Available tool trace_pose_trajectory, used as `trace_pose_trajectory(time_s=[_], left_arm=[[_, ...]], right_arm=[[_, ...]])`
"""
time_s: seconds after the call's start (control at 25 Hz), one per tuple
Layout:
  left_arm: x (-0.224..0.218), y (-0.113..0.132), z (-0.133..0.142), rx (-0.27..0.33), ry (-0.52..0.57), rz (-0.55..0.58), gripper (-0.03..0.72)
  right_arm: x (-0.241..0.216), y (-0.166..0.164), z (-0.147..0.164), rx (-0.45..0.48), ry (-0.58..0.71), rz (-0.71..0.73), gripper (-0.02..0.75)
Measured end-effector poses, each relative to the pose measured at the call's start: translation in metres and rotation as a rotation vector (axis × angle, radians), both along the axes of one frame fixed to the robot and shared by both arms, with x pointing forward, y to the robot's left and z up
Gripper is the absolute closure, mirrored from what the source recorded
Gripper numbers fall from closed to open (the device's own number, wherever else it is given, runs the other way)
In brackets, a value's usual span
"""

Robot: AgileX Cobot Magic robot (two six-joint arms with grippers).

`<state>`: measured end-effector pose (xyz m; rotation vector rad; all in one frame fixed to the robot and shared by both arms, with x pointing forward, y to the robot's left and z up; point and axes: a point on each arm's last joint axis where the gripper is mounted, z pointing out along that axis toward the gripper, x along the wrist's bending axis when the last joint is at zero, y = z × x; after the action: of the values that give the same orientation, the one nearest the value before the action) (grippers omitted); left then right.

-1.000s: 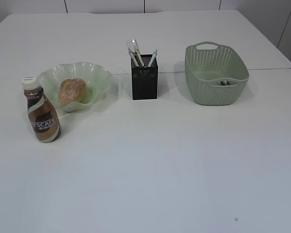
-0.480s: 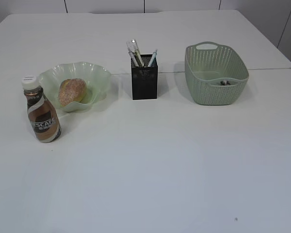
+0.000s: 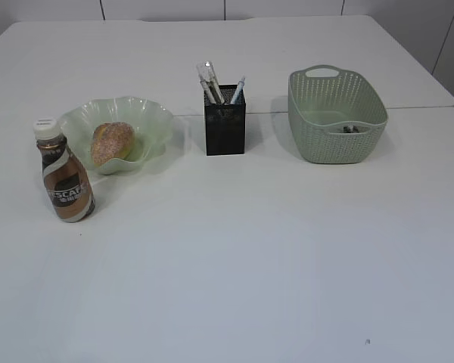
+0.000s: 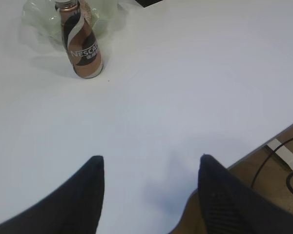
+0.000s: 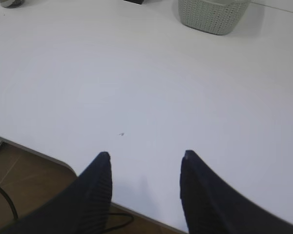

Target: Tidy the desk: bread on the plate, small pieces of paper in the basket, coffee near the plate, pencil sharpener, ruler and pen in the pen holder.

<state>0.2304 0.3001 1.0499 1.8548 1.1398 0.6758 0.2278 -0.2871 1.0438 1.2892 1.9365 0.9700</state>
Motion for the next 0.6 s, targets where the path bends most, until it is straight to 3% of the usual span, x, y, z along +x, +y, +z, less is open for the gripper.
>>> trace_pose_trajectory(time_s=[0.32,0.6], left_arm=[[0.0001,-0.0016,0.0000,0.000,0.000,0.192,0.292],[0.0002,-0.0020,0.0000,0.000,-0.001,0.245,0.302]], right_arm=[[0.0022,0.0016,0.0000,0.001,0.000,-0.160,0.364],[0.0024,0.0017,0.0000,0.002,0.000,-0.173,0.364]])
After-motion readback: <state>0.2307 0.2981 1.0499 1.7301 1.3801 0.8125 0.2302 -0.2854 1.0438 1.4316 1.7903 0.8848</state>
